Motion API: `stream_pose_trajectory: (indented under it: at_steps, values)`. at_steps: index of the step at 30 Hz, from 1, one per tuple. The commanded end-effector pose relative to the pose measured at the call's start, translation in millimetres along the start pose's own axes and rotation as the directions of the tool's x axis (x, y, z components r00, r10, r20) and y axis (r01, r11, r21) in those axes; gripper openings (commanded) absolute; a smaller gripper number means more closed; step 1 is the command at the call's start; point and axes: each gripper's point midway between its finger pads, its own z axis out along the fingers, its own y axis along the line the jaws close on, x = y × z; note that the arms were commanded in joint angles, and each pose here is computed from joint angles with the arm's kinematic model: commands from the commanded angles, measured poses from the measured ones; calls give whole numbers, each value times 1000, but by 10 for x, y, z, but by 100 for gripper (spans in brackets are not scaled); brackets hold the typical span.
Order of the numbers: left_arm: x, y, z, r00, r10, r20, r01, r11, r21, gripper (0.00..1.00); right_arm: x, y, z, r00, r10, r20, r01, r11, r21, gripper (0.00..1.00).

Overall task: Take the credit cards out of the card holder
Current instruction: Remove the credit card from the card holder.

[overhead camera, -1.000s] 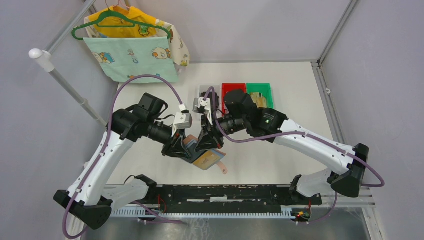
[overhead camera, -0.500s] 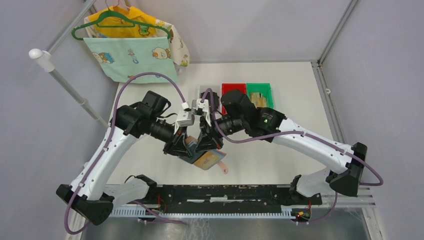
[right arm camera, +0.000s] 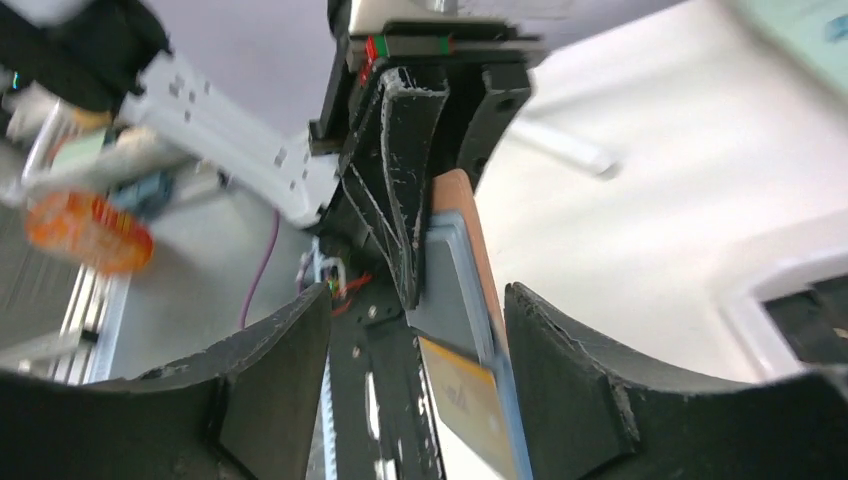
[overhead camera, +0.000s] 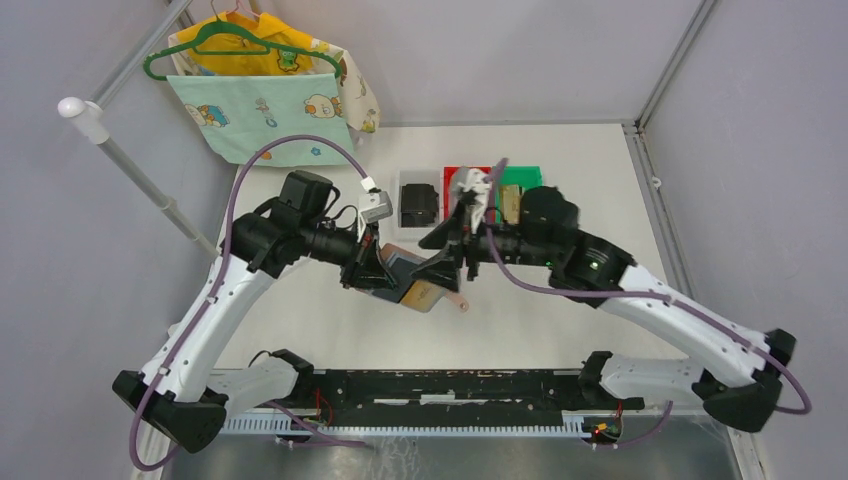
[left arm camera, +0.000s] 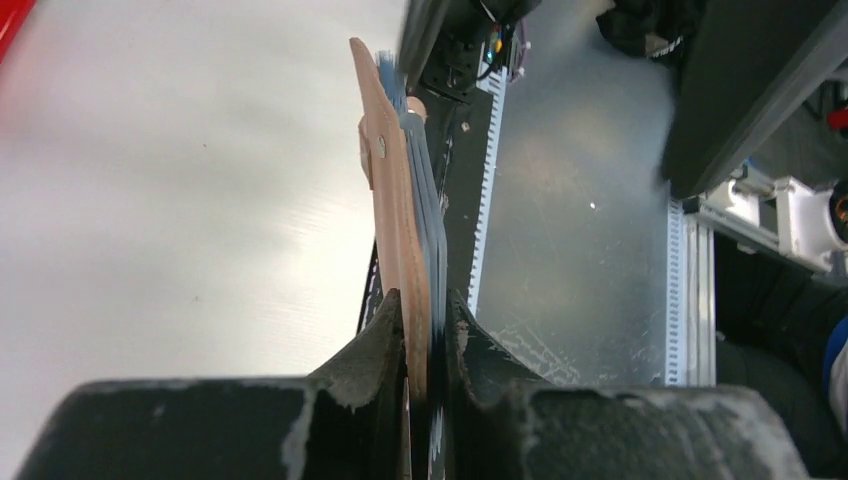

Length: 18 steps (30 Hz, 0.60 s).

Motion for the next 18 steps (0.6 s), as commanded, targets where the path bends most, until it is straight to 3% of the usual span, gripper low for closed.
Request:
stream_pose_trajectory:
  at_steps: [1, 3, 9, 18]
  values:
    - [-254, 90, 11, 989, -112, 96, 114, 993, -25, 2, -715, 83, -524, 922, 32, 385, -63, 996, 69, 69]
    - [-316, 89, 4, 983, -141, 117, 143, 990, -10, 2, -664, 155, -578, 898, 88, 432, -105, 994, 16, 67]
    - [-529, 59, -77, 944, -276, 180, 264, 961, 84, 2, -183, 236, -417, 845, 329, 421, -271, 943, -193, 58]
    - [-669, -143, -174, 939, -278, 201, 246, 954, 171, 4, -94, 110, -214, 842, 371, 392, -320, 928, -191, 55]
